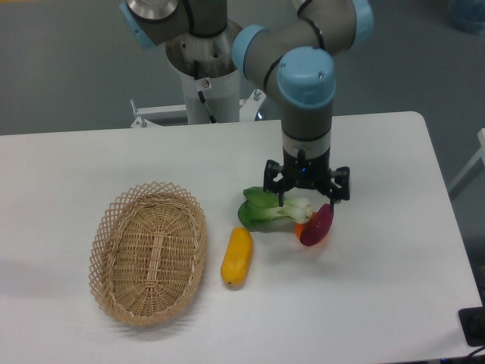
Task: Pick up the mango from the table
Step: 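Move the gripper over the yellow mango and align with it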
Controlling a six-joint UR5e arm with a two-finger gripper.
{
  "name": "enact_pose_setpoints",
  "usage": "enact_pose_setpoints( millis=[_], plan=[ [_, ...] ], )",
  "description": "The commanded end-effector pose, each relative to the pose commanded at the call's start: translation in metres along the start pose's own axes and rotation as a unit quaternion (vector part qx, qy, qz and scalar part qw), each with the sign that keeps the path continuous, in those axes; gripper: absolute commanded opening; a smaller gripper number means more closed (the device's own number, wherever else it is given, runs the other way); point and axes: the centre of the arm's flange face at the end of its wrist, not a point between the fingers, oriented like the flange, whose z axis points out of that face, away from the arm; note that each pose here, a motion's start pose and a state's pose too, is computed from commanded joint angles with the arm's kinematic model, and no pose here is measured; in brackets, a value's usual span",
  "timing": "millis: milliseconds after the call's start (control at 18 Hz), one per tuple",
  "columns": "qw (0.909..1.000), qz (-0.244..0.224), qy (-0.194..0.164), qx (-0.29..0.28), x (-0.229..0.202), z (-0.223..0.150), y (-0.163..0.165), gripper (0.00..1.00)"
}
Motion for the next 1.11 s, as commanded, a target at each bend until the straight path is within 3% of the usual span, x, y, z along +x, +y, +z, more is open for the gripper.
enact_pose_setpoints(
  millis=[222, 389, 722, 889, 1111],
  plan=[
    [0.9999, -0.010, 0.001, 0.011, 0.016, 0.033, -0.009, 1.00],
    [0.9999, 0.008, 0.009, 0.006, 0.022, 0.046, -0.012, 1.00],
    [0.9908, 0.127, 0.046, -0.007, 0.044, 0.076, 0.007, 1.00],
    [0.9907, 0.124, 0.055, -0.011, 0.050, 0.085, 0.008, 1.00],
    [0.9944, 0.085, 0.061, -0.017, 0.059, 0.094, 0.006, 1.00]
  ],
)
